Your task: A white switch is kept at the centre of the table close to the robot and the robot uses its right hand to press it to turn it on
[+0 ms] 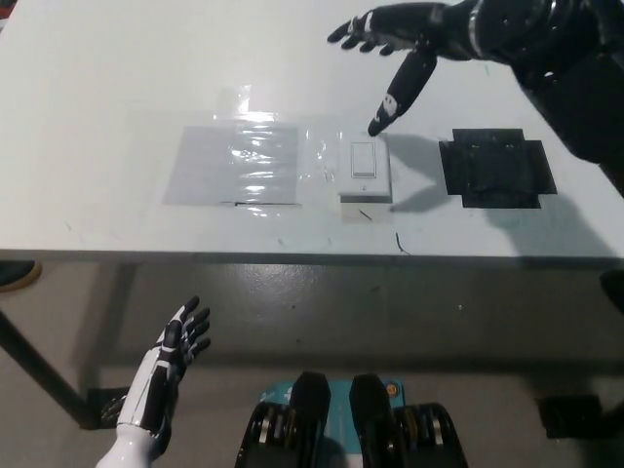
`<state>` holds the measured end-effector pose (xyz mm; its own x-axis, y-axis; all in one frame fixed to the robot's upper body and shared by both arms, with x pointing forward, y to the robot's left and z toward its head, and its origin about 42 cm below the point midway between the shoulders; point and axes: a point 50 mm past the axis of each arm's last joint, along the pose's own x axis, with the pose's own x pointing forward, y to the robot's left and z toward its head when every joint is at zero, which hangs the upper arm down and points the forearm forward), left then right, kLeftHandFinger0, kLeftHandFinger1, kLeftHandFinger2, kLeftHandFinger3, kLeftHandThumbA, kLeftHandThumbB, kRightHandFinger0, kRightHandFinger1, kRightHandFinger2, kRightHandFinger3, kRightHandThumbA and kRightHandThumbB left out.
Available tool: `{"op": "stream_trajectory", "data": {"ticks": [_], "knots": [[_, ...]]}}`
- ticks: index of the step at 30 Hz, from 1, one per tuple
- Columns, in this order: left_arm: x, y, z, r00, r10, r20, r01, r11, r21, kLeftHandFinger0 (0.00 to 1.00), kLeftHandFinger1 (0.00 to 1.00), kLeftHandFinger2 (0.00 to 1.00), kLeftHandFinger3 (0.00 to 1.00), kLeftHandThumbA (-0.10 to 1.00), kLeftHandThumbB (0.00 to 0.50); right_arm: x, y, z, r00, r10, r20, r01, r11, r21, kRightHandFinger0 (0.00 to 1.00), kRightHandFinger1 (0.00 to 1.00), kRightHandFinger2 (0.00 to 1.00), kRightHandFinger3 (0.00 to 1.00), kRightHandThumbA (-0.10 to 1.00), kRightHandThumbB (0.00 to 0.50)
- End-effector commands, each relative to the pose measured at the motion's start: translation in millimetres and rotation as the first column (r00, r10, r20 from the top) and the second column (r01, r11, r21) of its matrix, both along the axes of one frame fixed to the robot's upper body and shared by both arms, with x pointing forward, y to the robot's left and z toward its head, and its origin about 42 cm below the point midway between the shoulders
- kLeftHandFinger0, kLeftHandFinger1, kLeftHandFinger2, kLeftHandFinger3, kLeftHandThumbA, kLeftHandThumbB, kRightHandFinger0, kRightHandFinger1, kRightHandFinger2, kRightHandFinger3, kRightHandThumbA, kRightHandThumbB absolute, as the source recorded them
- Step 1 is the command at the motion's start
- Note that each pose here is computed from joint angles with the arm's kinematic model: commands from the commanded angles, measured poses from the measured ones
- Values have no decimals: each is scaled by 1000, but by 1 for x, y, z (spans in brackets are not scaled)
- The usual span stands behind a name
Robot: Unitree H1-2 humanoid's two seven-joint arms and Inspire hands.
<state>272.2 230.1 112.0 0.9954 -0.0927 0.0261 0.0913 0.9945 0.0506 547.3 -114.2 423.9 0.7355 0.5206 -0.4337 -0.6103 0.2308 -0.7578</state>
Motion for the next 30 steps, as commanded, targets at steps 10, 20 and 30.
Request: {"op": "stream_trajectory", "data": {"ticks": [10, 20, 30], "knots": [[2, -1, 7, 1000, -16, 27, 16, 1000, 14, 1000, 1000, 1000, 1000, 1000, 60, 9, 20, 0, 997, 9, 80, 5, 985, -171, 1000, 1000, 1000, 1000, 1000, 264], [1, -1, 5, 999, -20, 30, 20, 1000, 11, 1000, 1000, 1000, 1000, 1000, 52, 12, 26, -28, 997, 1, 74, 19, 963, -269, 1000, 1000, 1000, 1000, 1000, 315], [2, -1, 7, 999, -17, 27, 17, 1000, 18, 1000, 1000, 1000, 1000, 1000, 89, 9, 32, -45, 997, 29, 68, -6, 948, -319, 1000, 1000, 1000, 1000, 1000, 337]]}}
